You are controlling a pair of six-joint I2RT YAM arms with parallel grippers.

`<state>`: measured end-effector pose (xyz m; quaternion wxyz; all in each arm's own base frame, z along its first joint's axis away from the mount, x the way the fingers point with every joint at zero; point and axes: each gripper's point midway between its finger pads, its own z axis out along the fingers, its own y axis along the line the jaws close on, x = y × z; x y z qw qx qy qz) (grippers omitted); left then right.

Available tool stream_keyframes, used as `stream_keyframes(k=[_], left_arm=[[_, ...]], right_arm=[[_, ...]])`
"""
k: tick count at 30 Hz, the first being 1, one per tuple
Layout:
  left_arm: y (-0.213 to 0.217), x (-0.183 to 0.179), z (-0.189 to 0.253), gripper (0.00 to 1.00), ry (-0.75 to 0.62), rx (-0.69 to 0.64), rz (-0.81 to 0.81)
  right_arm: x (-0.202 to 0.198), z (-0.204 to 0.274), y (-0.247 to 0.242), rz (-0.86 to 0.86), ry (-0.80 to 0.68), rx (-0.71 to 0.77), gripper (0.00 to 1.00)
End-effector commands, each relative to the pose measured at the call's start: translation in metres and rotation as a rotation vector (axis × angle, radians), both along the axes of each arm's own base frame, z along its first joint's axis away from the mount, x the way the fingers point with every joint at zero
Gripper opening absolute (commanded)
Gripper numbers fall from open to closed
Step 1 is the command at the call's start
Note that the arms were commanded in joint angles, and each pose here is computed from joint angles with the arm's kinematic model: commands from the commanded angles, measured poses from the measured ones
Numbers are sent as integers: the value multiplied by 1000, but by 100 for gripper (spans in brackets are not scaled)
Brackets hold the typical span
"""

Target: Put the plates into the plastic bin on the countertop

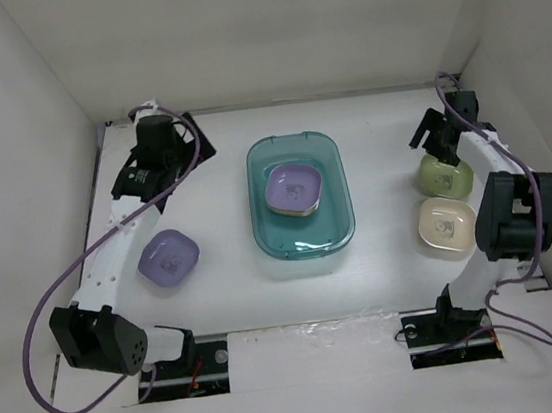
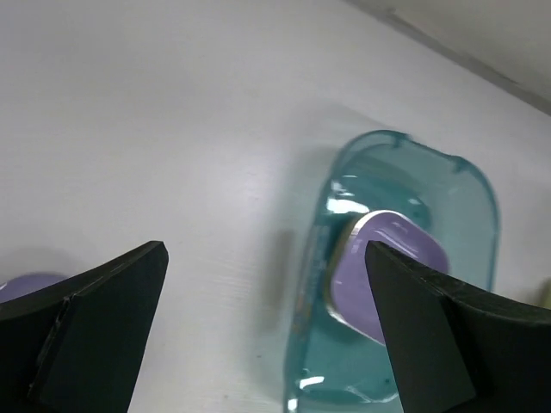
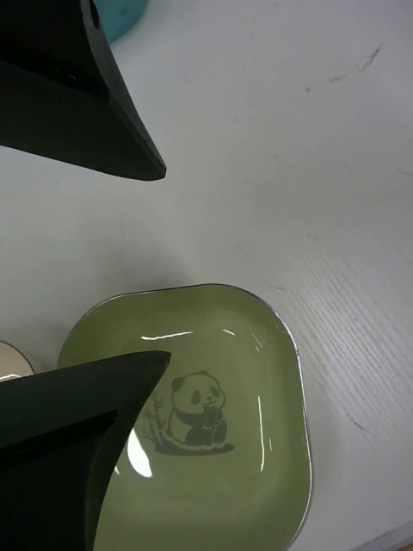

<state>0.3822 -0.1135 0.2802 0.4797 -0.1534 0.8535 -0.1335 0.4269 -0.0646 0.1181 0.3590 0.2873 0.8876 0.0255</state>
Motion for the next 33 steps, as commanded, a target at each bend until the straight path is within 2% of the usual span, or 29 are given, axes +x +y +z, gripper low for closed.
stream_keyframes(k=[1,4,8,9,10,13,14,15,18,22,24,28,29,33], left_arm=[[33,-15,-35,100,95,-52,87],[48,-21,-42,100,101,-45,128],[59,-28,-47,100,136,14,158],[62,-29,-49,100,142,24,171],[62,-29,-49,100,142,25,171],[67,-33,-60,100,166,34,197],[69,-34,-65,100,175,39,215],[71,-35,-69,100,183,40,231],[91,-47,-88,100,235,18,340],[117,-63,-107,100,258,-41,432],[126,-67,-102,100,240,-19,476],[137,-72,-95,100,218,34,503],[139,-75,-97,100,230,44,510],[141,-78,-106,100,269,63,517]], right_arm=[[23,-1,0,27,-16,26,84],[24,-33,3,47,65,50,81],[20,-52,2,40,116,54,74],[19,-63,2,40,140,59,69],[21,-62,1,40,129,57,56],[23,-70,9,69,141,68,30],[26,-67,13,79,133,66,6],[32,-61,22,92,116,67,0],[41,-39,39,125,82,31,0],[56,26,67,144,-49,-33,0],[51,58,81,164,-93,-55,0],[42,115,137,233,-203,-102,0],[36,127,167,277,-234,-90,0],[14,160,228,350,-317,-33,0]])
